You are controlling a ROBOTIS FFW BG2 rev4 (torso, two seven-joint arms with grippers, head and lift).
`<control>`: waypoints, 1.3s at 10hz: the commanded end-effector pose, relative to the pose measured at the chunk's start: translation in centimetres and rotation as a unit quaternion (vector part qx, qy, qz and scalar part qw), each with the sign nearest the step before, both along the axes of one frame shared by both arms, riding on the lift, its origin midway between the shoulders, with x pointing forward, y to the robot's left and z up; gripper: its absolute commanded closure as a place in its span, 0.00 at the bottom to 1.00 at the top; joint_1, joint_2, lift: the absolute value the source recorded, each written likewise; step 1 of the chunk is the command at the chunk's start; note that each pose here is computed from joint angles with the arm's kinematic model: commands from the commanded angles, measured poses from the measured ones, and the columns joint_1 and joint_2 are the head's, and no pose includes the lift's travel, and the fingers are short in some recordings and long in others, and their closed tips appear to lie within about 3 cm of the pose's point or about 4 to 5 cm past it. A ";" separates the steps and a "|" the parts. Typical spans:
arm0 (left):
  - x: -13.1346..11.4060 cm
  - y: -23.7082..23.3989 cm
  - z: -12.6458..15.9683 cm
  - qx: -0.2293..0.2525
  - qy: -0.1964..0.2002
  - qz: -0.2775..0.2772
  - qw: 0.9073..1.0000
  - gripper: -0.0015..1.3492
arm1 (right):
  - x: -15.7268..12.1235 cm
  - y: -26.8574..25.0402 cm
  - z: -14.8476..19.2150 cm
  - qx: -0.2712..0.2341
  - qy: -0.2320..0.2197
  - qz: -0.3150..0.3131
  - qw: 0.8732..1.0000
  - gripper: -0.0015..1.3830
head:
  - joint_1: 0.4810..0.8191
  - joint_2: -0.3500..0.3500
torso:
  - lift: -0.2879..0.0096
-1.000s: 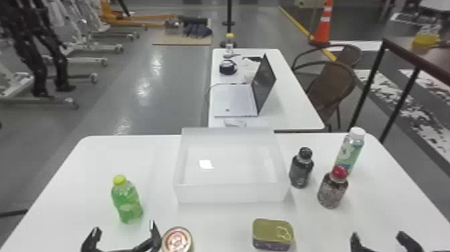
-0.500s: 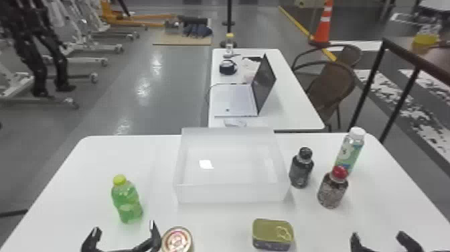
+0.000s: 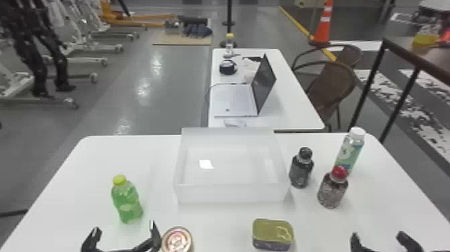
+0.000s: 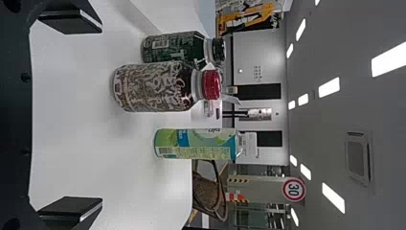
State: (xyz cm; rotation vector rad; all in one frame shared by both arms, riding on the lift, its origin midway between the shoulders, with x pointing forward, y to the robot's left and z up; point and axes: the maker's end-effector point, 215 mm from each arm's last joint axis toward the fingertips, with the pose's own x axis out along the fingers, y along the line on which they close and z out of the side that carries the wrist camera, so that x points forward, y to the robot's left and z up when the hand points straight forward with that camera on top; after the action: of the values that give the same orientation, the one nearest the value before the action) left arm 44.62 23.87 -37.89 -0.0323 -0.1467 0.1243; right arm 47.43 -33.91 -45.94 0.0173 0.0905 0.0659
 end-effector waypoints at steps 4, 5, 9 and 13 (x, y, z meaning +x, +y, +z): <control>0.0 0.0 0.0 -0.001 0.000 0.000 1.000 0.00 | 0.0 0.0 0.0 0.000 0.000 0.000 1.000 0.00 | 0.20 0.50 | 0.63; 0.0 0.0 0.0 -0.001 0.000 0.000 1.000 0.00 | 0.0 0.0 0.0 0.000 0.000 0.000 1.000 0.00 | 0.20 0.50 | 0.63; 0.0 0.0 0.0 -0.001 0.000 0.000 1.000 0.00 | 0.0 0.0 0.0 0.000 0.000 0.000 1.000 0.00 | 0.20 0.50 | 0.63; 0.0 0.0 0.0 -0.001 0.000 0.000 1.000 0.00 | 0.0 0.0 0.0 0.000 0.000 0.000 1.000 0.00 | 0.20 0.50 | 0.63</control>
State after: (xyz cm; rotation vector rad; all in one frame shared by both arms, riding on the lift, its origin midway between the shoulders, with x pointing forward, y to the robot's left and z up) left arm 44.62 23.87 -37.89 -0.0323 -0.1467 0.1243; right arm 47.43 -33.91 -45.94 0.0173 0.0905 0.0659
